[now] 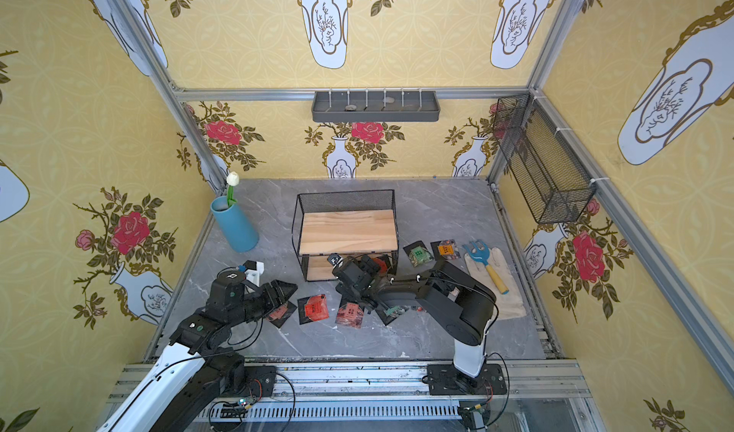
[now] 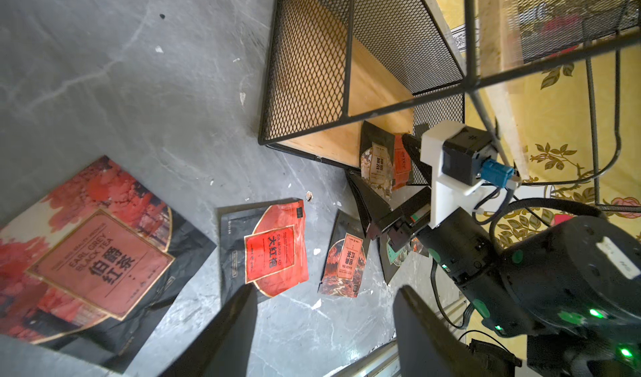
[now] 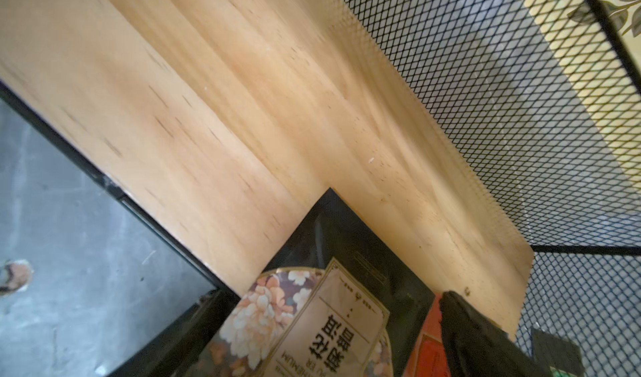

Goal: Remove the tea bags from the shelf
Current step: Adjust the shelf at the center of the board.

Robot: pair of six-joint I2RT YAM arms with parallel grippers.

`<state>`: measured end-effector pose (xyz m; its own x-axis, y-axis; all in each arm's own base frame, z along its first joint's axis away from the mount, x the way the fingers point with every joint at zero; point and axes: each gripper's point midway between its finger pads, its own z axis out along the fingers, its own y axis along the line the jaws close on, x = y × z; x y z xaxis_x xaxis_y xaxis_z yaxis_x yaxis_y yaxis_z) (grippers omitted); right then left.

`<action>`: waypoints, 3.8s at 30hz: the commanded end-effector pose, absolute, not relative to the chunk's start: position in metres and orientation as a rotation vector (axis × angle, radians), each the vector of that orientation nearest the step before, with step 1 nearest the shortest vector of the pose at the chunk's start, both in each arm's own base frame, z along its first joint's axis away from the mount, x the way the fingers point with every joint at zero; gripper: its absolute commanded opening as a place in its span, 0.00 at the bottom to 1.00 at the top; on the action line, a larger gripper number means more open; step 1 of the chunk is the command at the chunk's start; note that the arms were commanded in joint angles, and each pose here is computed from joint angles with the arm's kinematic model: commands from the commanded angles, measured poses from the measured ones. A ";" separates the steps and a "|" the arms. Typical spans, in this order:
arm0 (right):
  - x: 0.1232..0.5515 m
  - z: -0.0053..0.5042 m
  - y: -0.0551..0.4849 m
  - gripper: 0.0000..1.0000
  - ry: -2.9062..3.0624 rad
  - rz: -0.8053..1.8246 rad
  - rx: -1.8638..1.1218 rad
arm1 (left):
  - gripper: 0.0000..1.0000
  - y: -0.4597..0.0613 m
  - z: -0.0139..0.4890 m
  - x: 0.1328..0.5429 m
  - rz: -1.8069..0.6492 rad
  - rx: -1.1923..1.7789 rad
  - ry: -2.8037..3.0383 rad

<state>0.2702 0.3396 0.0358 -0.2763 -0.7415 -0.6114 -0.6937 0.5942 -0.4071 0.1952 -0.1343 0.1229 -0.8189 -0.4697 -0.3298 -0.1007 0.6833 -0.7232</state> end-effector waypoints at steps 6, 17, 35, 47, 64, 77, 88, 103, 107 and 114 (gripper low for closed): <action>0.261 0.044 0.342 0.97 1.933 -0.036 -1.225 | 0.70 -0.134 0.123 0.197 -0.982 -0.437 2.394; 0.262 0.044 0.341 0.98 1.965 -0.024 -1.245 | 0.70 -0.138 0.121 0.198 -1.006 -0.420 2.394; 0.269 0.052 0.337 0.98 1.967 -0.038 -1.157 | 0.55 -0.158 0.109 0.264 -0.882 -0.259 2.419; 0.264 0.046 0.336 0.98 1.957 -0.010 -1.199 | 0.44 -0.170 0.106 0.297 -0.853 -0.220 2.429; 0.265 0.044 0.336 0.99 1.963 0.004 -1.208 | 0.61 -0.172 0.101 0.313 -0.710 -0.127 2.396; 0.266 0.045 0.338 0.99 1.958 0.006 -1.209 | 0.54 -0.185 0.109 0.325 -0.631 0.017 2.265; 0.266 0.044 0.338 0.99 1.956 0.002 -1.215 | 0.00 -0.194 0.106 0.334 -0.613 0.033 2.269; 0.268 0.046 0.338 0.99 1.943 0.005 -1.214 | 0.00 -0.169 0.105 0.332 -0.482 -0.102 2.257; 0.268 0.048 0.341 0.99 1.926 0.018 -1.219 | 0.00 -0.168 0.101 0.329 -0.430 -0.127 2.252; 0.265 0.047 0.348 0.98 1.901 0.050 -1.252 | 0.00 -0.167 0.097 0.326 -0.367 -0.186 2.247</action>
